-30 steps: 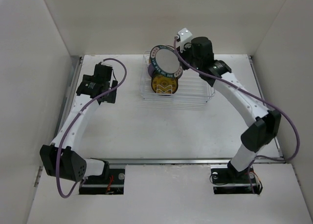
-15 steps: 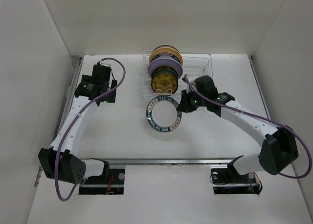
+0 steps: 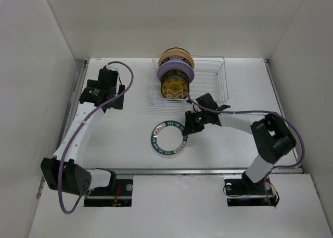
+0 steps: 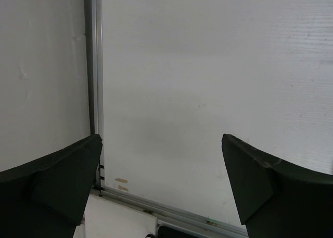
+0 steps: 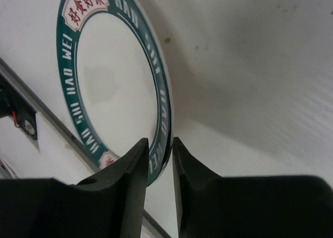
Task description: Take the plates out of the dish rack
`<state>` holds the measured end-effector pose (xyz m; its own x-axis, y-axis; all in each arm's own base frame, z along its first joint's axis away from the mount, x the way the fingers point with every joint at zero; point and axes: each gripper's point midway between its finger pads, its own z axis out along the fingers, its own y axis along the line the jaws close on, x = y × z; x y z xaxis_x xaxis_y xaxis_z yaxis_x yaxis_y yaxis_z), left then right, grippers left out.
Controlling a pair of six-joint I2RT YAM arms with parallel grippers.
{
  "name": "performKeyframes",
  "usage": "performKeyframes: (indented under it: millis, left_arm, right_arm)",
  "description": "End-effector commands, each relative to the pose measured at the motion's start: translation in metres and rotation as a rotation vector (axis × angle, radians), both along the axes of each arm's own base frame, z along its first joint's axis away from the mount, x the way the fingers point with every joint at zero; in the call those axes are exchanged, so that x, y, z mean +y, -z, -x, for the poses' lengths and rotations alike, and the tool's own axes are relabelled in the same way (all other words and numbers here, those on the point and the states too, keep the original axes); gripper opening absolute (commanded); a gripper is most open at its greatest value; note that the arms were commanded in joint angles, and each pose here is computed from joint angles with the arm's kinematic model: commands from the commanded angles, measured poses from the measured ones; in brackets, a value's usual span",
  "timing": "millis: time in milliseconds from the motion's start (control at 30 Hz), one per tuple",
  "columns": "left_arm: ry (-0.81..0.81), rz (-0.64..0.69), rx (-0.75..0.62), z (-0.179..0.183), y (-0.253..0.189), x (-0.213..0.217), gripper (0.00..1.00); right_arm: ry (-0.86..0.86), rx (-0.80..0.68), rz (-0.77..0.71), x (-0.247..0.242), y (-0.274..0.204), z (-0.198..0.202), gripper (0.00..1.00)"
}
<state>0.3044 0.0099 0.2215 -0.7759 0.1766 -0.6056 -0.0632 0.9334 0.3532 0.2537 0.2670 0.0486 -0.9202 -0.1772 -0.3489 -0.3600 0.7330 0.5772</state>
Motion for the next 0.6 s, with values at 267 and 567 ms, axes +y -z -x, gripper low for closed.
performKeyframes:
  millis: [267,567]
  left_arm:
    - [0.358,0.167,0.002,-0.025,-0.031,-0.080,1.00]
    - [0.595,0.390,-0.046,-0.085,-0.047,-0.174,1.00]
  right_arm:
    - [0.096,-0.086,-0.014,0.004,-0.049,-0.023,0.95]
    - [0.184,-0.291,-0.061,-0.008,-0.152,-0.048,0.99]
